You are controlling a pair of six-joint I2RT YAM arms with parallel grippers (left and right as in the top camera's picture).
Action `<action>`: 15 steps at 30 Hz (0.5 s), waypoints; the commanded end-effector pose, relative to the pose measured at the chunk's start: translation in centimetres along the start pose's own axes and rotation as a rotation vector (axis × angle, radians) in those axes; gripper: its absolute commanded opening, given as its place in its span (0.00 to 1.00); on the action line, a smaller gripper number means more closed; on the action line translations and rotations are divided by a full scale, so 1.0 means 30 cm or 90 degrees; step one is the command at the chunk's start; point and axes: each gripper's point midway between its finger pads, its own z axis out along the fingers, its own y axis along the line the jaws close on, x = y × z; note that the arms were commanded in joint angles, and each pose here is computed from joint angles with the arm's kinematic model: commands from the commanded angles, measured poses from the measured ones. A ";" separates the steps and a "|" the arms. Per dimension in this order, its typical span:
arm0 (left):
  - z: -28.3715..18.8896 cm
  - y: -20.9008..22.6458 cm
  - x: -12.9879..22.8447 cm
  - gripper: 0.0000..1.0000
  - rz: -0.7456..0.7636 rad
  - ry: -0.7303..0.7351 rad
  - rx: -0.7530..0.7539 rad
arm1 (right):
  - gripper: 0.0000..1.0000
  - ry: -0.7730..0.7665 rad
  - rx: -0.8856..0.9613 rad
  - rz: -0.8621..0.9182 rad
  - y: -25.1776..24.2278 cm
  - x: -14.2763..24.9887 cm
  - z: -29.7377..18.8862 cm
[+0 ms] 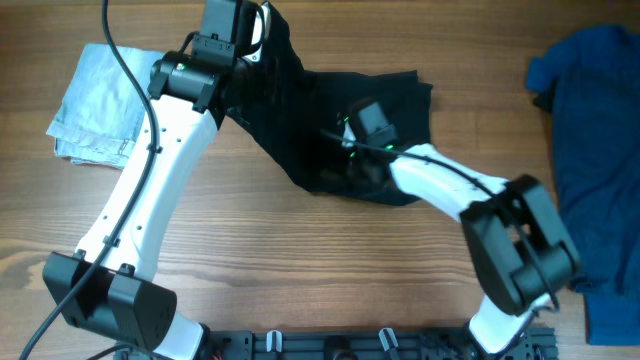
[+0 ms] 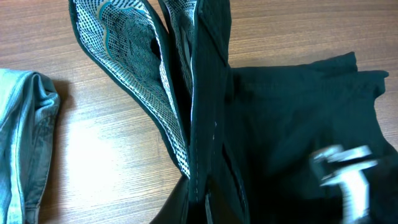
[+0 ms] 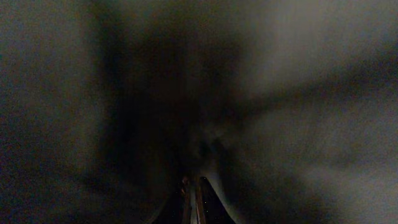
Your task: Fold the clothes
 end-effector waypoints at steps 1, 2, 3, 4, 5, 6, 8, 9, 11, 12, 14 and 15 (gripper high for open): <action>-0.053 -0.001 -0.050 0.06 0.010 -0.038 0.001 | 0.04 -0.121 -0.082 -0.079 0.123 -0.185 -0.161; -0.053 -0.001 -0.050 0.06 0.010 -0.038 0.001 | 0.04 -0.146 -0.094 -0.085 0.129 -0.224 -0.173; -0.053 -0.001 -0.050 0.06 0.010 -0.037 0.001 | 0.04 -0.155 -0.099 -0.087 0.130 -0.238 -0.171; -0.053 -0.001 -0.050 0.06 0.010 -0.037 0.001 | 0.04 -0.163 -0.106 -0.092 0.136 -0.250 -0.166; -0.053 -0.001 -0.050 0.06 0.010 -0.037 0.001 | 0.04 -0.167 -0.110 -0.095 0.138 -0.256 -0.154; -0.053 -0.001 -0.050 0.06 0.010 -0.037 0.001 | 0.04 -0.168 -0.115 -0.098 0.142 -0.258 -0.140; -0.053 -0.001 -0.050 0.06 0.010 -0.037 0.001 | 0.04 -0.167 -0.119 -0.104 0.141 -0.256 -0.102; -0.053 -0.001 -0.050 0.06 0.010 -0.037 0.001 | 0.04 -0.162 -0.119 -0.102 0.136 -0.251 -0.077; -0.053 -0.001 -0.050 0.06 0.010 -0.037 0.001 | 0.04 -0.148 -0.119 -0.094 0.122 -0.232 -0.015; -0.053 -0.001 -0.050 0.06 0.010 -0.037 0.001 | 0.04 -0.139 -0.116 -0.094 0.111 -0.219 0.019; -0.053 -0.001 -0.050 0.06 0.010 -0.038 0.001 | 0.04 -0.120 -0.111 -0.091 0.087 -0.187 0.096; -0.053 -0.001 -0.050 0.06 0.010 -0.038 0.001 | 0.04 -0.109 -0.108 -0.079 0.068 -0.168 0.142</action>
